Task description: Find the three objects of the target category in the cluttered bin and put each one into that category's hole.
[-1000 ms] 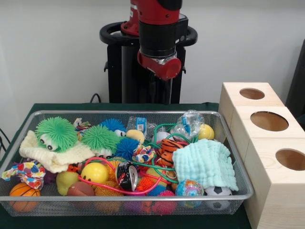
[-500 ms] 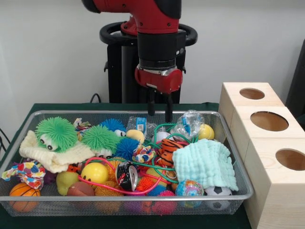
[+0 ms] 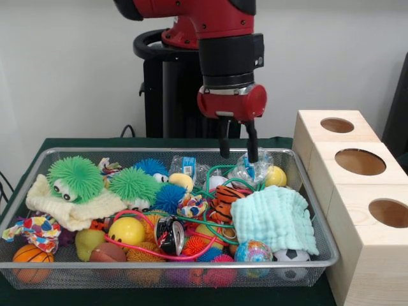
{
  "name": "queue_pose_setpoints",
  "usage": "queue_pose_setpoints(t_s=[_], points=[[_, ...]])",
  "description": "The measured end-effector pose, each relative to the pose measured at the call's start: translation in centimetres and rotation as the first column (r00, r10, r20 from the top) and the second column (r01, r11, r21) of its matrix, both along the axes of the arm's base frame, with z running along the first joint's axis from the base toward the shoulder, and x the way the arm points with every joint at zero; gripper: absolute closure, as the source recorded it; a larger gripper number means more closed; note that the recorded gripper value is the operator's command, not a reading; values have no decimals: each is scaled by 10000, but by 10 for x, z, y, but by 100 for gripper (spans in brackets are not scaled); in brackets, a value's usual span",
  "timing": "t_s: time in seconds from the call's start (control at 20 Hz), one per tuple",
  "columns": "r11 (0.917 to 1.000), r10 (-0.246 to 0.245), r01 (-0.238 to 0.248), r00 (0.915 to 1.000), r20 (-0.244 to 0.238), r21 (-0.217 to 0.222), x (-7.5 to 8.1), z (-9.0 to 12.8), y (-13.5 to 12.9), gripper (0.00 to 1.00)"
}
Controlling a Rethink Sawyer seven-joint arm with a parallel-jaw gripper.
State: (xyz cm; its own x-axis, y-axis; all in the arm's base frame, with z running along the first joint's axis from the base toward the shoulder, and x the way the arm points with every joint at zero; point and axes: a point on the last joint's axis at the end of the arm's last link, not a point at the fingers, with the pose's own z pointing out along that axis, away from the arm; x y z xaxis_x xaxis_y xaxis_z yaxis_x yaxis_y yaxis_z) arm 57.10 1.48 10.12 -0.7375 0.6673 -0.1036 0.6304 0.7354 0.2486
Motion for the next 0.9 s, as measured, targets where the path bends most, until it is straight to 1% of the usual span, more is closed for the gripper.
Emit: queue_pose_setpoints(t_s=[0.15,0.35,0.5,0.9], points=[[9995,263,-267,9995,187,188,3,10,13,0],[9979,555,-563,9981,251,310,-1,16,28,0],[9954,834,-841,9964,177,451,-9,18,43,0],[9897,1294,-1283,9915,-143,634,-33,8,70,0]])
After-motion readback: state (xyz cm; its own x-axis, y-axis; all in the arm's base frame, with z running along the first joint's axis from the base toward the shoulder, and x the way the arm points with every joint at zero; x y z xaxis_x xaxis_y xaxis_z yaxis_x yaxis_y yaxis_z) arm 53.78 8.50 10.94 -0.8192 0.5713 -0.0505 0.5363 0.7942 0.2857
